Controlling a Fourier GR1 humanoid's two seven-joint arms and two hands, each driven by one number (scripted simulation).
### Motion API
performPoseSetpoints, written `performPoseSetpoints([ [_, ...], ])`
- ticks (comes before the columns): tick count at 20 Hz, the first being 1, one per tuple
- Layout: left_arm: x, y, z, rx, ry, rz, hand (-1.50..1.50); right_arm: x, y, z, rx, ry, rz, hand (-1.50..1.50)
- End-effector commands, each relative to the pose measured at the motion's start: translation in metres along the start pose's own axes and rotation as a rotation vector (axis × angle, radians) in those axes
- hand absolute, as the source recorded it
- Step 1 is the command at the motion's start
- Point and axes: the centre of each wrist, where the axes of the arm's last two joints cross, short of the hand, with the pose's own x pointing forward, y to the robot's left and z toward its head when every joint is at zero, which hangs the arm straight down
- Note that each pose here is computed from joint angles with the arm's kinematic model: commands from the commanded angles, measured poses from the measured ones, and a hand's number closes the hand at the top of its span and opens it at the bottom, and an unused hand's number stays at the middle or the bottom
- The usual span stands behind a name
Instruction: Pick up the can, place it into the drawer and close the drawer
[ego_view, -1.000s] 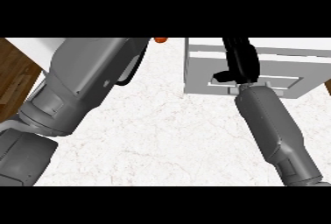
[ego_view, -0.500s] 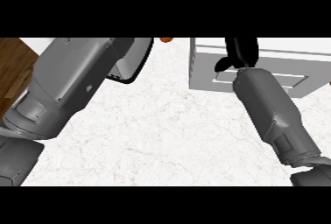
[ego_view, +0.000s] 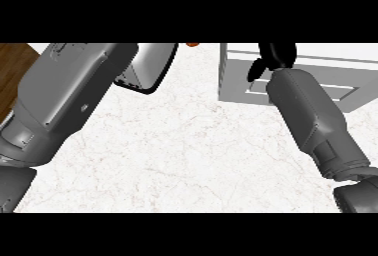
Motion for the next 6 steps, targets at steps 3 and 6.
performPoseSetpoints([
  [3, -0.007, 0.004, 0.009, -0.005, 0.006, 0.004, -1.50, 0.033, -0.034, -0.037, -0.126, -0.035, -0.174, -1.50],
  [6, -0.014, 0.028, 0.011, 0.004, -0.004, 0.007, -1.50, 0.022, -0.025, -0.028, -0.141, -0.017, -0.191, -1.50],
])
